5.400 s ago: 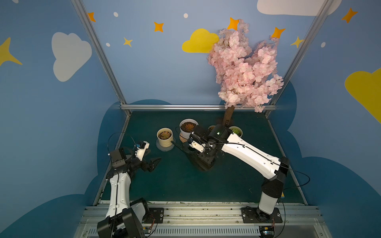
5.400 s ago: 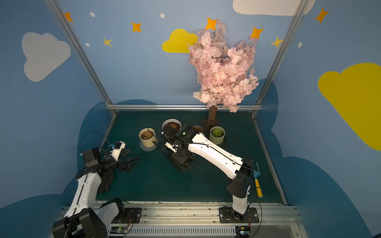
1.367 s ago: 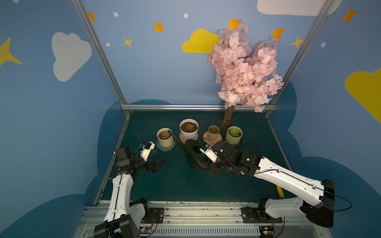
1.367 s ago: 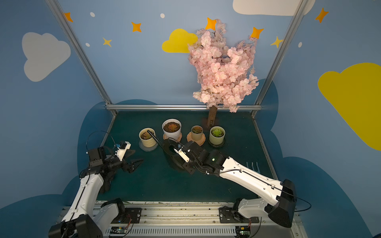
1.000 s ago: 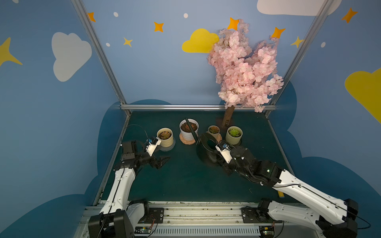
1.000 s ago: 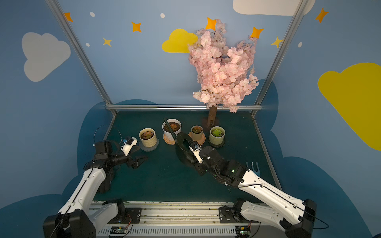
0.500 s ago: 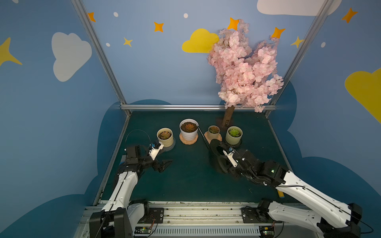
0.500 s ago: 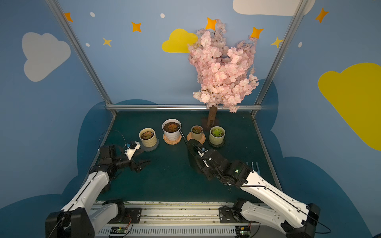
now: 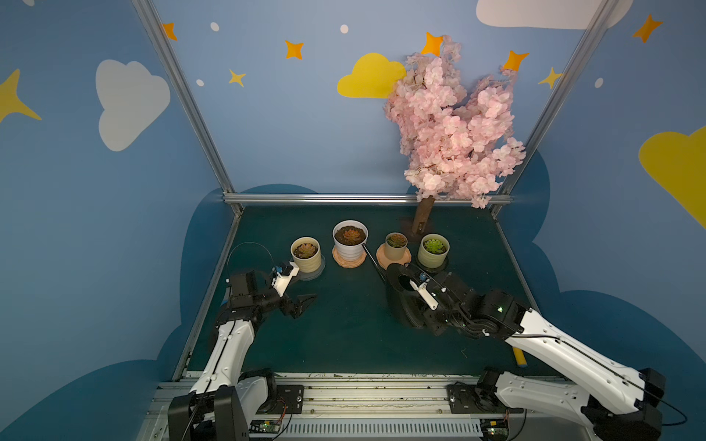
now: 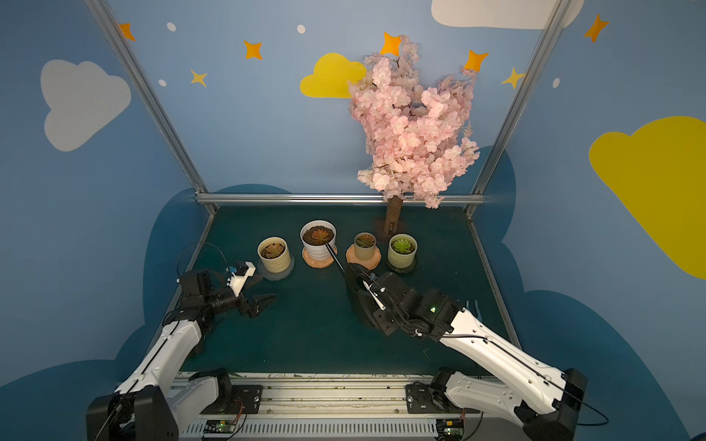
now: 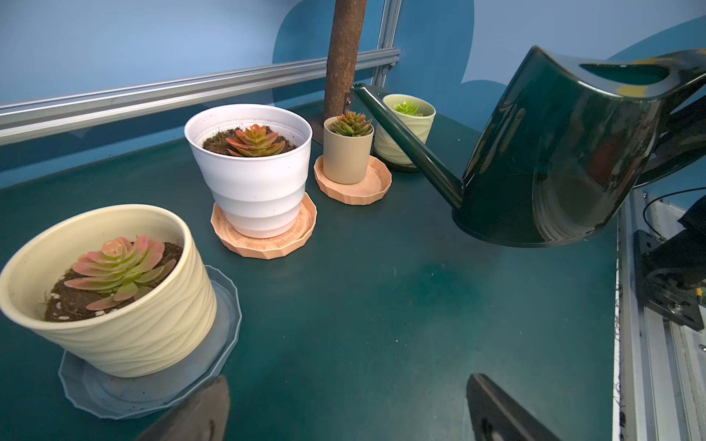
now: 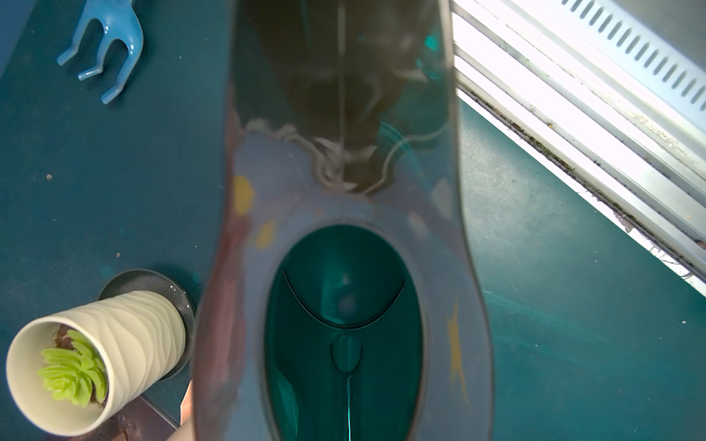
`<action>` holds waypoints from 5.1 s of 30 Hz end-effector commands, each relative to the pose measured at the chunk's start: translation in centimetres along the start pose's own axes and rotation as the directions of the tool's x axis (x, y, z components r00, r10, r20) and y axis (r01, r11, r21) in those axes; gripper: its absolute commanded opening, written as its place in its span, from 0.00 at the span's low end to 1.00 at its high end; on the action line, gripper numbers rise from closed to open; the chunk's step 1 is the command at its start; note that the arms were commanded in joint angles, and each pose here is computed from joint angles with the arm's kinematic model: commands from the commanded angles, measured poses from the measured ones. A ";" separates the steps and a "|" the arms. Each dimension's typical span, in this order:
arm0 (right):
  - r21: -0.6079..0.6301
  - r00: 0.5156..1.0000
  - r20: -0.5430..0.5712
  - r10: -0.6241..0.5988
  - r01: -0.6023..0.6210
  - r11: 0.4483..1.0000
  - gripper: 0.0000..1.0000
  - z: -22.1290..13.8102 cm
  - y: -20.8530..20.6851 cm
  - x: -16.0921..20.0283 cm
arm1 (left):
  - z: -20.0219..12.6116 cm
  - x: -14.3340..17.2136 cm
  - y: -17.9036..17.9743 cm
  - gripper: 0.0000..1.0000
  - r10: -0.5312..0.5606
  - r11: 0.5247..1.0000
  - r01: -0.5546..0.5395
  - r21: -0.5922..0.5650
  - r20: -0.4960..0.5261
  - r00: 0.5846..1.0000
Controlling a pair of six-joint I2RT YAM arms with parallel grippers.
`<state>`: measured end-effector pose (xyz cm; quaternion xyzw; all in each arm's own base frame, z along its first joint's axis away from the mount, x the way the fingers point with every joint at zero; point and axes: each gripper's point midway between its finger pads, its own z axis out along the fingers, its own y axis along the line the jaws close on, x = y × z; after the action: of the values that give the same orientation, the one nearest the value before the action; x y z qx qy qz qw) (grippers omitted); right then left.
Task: Water the succulent around the soil edge
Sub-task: Water the soil of the potted plant with water.
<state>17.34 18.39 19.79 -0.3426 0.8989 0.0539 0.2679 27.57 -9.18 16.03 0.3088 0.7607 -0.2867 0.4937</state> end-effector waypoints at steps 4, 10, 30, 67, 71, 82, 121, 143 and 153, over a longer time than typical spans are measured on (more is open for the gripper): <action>-0.006 1.000 0.021 -0.009 0.009 1.000 0.00 -0.8 0.0 -1.7 | -0.8 -0.6 0.4 1.00 -0.039 0.999 0.039 0.015 0.050 0.998; 0.009 1.000 -0.004 -0.009 0.009 1.000 0.00 -0.4 -0.4 -2.1 | -1.2 -0.8 0.9 1.00 -0.055 0.998 0.055 0.001 0.066 0.996; 0.023 0.993 -0.115 0.001 0.001 1.000 0.00 0.3 -0.9 -2.9 | -1.4 -0.9 0.2 1.00 -0.040 0.999 0.039 0.014 0.076 0.996; 0.029 0.954 -0.293 -0.056 0.068 0.997 0.00 0.0 -0.9 -4.1 | -0.5 -0.1 -0.3 1.00 -0.023 0.999 0.022 0.027 0.039 0.999; 0.025 0.947 -0.314 -0.070 0.082 0.996 0.00 -0.1 -0.8 -4.5 | -0.4 0.0 -0.4 1.00 -0.019 1.000 0.018 0.026 0.035 0.999; 0.033 0.932 -0.356 -0.074 0.092 0.995 0.00 0.2 -0.8 -5.1 | -0.3 0.1 -0.5 1.00 -0.010 1.000 0.010 0.024 0.030 0.999; 0.064 0.905 -0.420 -0.064 0.100 0.993 0.00 0.2 -1.1 -6.0 | 0.0 0.4 -1.0 1.00 0.012 1.000 -0.012 0.024 0.017 1.000; 0.058 0.907 -0.416 -0.069 0.102 0.993 0.00 0.0 -0.8 -6.6 | 0.0 0.4 -1.2 1.00 0.021 0.999 -0.021 0.025 0.015 1.000; 0.061 0.910 -0.409 -0.072 0.106 0.993 0.00 -0.1 -0.9 -6.7 | 0.1 0.6 -1.2 1.00 0.021 0.999 -0.022 0.025 0.010 1.000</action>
<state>21.79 21.66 22.24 -0.3796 0.9198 -0.0659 0.0741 26.96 -9.81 15.97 0.3193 0.7505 -0.2910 0.5002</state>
